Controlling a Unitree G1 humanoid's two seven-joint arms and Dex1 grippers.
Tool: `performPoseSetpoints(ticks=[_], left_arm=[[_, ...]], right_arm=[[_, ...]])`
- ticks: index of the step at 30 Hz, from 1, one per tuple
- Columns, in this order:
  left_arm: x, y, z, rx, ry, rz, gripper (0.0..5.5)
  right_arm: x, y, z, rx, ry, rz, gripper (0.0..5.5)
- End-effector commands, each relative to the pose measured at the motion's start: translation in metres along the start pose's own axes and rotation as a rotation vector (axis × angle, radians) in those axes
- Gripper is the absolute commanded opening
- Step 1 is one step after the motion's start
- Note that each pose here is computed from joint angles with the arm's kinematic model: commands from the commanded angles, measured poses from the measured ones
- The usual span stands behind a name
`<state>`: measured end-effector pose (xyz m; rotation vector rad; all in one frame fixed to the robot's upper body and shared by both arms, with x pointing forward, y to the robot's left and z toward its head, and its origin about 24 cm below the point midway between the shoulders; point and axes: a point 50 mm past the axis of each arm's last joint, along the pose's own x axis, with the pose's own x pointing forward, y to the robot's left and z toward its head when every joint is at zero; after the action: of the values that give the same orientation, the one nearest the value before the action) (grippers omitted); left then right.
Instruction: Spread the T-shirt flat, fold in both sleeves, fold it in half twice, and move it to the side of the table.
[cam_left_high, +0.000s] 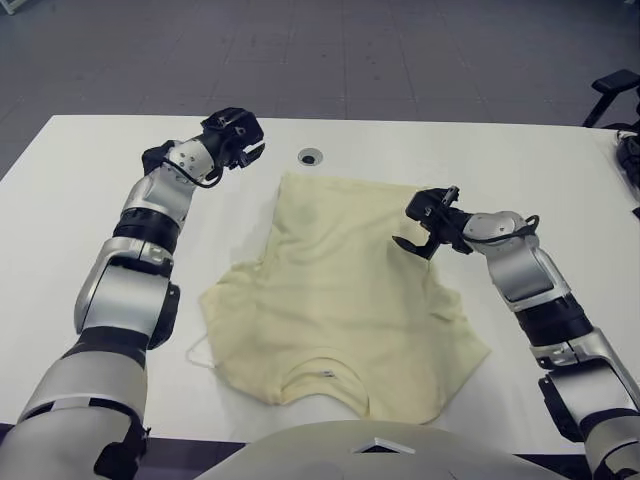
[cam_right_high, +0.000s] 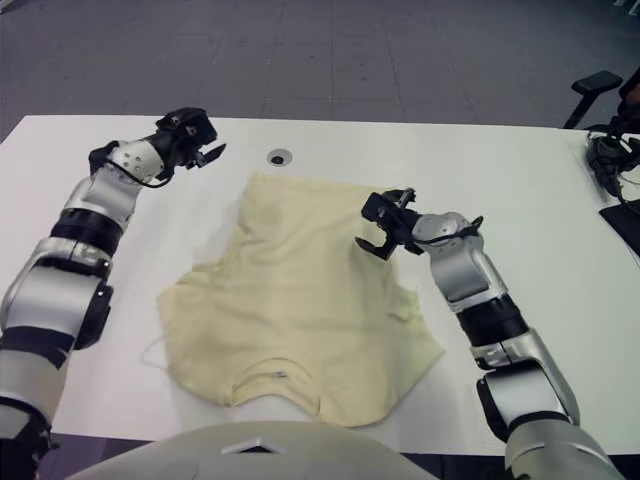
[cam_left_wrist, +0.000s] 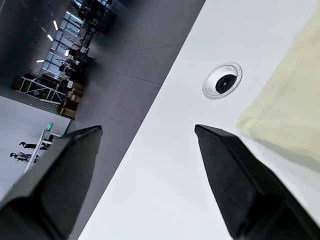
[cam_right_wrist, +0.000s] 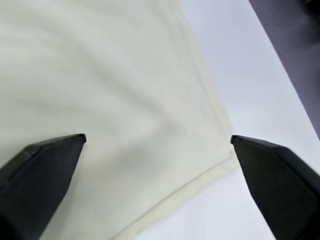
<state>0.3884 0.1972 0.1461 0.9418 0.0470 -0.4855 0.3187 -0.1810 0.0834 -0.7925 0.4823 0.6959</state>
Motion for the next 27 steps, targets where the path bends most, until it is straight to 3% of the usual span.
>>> performPoseSetpoints(ticks=[1, 4, 7, 9, 12, 17, 22, 27], left_arm=[[-0.023, 0.004, -0.004, -0.056, 0.049, 0.087, 4.19], [-0.04, 0.009, -0.013, -0.096, 0.133, 0.17, 4.69], [-0.067, -0.004, -0.019, -0.335, 0.151, 0.181, 5.35], [-0.095, -0.022, -0.019, -0.604, 0.124, 0.125, 5.39], [-0.152, -0.06, -0.03, -0.993, 0.192, -0.049, 5.39], [-0.215, -0.112, -0.05, -1.26, 0.456, -0.286, 5.39], [-0.222, -0.126, -0.05, -1.358, 0.496, -0.382, 5.39], [-0.196, -0.133, -0.045, -1.379, 0.436, -0.348, 4.51]], right_arm=[[0.021, -0.02, -0.006, -0.032, 0.075, 0.002, 5.4], [0.03, -0.034, -0.01, -0.031, 0.106, -0.031, 5.4], [0.028, -0.043, -0.007, -0.02, 0.075, -0.056, 5.4], [0.016, -0.05, 0.001, 0.008, -0.004, -0.093, 5.4], [-0.025, -0.05, 0.017, 0.102, -0.161, -0.17, 5.4], [-0.064, -0.023, 0.018, 0.223, -0.239, -0.24, 5.4], [-0.07, -0.009, 0.014, 0.274, -0.214, -0.263, 5.4], [-0.072, -0.009, 0.017, 0.299, -0.204, -0.285, 5.4]])
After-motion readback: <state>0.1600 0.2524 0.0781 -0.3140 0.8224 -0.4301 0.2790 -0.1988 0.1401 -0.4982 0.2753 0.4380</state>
